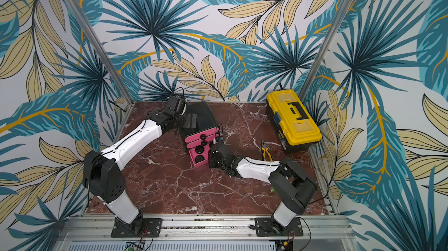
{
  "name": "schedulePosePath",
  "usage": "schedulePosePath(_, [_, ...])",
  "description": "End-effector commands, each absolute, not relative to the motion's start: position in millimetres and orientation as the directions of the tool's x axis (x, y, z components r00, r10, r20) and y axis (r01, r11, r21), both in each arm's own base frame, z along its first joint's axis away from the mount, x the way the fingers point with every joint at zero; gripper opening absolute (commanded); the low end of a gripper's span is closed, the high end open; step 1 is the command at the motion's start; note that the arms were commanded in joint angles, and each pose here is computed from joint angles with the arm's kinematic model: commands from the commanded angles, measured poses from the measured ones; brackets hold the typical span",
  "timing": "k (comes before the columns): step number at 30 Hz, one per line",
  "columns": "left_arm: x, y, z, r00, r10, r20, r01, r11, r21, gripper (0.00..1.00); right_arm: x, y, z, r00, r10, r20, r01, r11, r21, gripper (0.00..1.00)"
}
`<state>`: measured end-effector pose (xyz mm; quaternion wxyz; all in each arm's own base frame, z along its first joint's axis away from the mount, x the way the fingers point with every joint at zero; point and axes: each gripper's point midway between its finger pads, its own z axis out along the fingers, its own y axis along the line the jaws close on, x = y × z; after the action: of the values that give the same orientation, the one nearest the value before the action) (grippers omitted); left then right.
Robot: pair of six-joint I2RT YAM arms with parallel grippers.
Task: Put the bluetooth earphones in the drawer according to color
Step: Close the drawer of the storage box.
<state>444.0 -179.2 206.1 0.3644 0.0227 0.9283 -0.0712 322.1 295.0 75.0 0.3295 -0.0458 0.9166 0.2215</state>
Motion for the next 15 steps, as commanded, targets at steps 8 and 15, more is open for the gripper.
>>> schedulePosePath(8, [410.4,-178.8,144.4,-0.859,0.05,-0.51,0.12,0.987,-0.105,1.0,334.8,305.3,88.0,-0.768,0.148,-0.623,-0.18,0.884,0.431,0.32])
schedulePosePath(15, [409.8,-178.4,142.8,-0.859,0.051,-0.51,0.121,0.987,-0.105,1.0,314.1,274.8,86.4,-0.762,0.238,-0.602,-0.096,0.878,0.468,0.33])
